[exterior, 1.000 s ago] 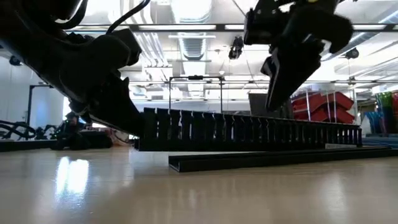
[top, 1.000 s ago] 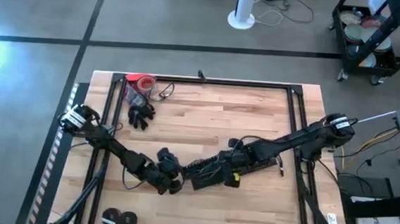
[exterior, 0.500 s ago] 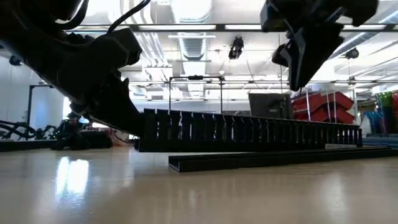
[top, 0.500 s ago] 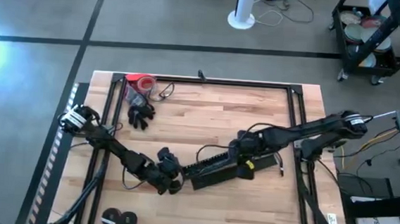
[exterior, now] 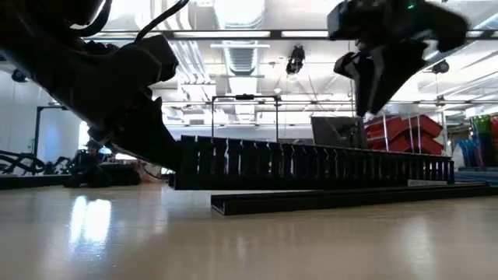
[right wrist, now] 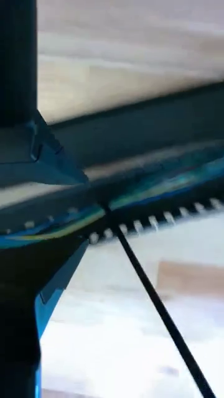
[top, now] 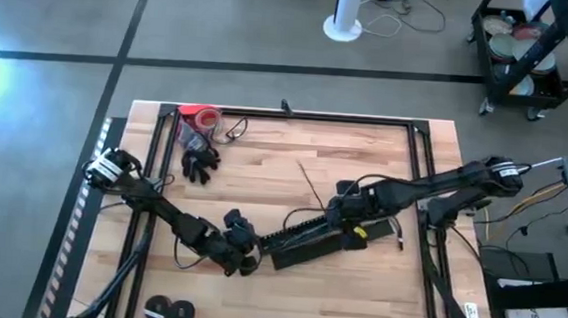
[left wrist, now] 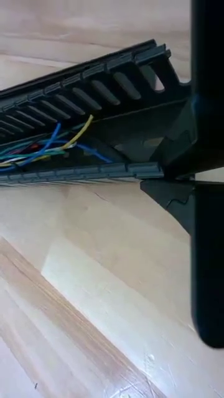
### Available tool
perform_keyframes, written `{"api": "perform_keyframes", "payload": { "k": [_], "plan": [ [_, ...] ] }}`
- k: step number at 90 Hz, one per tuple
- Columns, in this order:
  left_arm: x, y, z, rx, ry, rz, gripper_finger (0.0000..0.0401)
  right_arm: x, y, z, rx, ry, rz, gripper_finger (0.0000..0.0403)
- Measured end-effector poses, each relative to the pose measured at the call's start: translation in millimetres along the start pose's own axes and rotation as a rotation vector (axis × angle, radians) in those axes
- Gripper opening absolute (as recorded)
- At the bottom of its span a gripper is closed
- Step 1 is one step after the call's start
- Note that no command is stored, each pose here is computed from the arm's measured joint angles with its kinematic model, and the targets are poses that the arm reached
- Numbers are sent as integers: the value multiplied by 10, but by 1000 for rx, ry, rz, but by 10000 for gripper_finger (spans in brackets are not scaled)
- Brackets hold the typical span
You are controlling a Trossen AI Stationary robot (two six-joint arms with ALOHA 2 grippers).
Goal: Ziptie cables
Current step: Put the ziptied cable wires into the black cable duct
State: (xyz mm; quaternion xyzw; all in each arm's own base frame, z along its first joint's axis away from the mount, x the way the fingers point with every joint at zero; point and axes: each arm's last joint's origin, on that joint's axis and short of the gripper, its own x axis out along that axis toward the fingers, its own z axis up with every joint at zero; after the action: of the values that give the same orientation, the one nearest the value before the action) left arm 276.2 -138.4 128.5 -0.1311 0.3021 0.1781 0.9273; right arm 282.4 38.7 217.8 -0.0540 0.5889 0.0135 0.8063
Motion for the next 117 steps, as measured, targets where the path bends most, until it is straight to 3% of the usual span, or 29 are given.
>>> {"api": "perform_keyframes", "payload": {
  "k": [15, 40, 61, 94, 117],
  "plan": [
    [-5, -6, -5, -2, 0, -2, 0, 151, -378, -19, 216, -99, 210, 137],
    [-12, -16, -14, -3, 10, -15, 0, 405, -727, -162, 318, -238, 397, 124],
    [-15, -22, -17, -2, 13, -22, 0, 424, -953, -212, 367, -327, 452, 91],
    [-16, -26, -14, -7, 10, -26, 0, 419, -966, -162, 368, -379, 478, 5],
    [-15, -26, -13, -23, 10, -25, 0, 383, -781, -114, 475, -340, 342, 0]
  ]
}}
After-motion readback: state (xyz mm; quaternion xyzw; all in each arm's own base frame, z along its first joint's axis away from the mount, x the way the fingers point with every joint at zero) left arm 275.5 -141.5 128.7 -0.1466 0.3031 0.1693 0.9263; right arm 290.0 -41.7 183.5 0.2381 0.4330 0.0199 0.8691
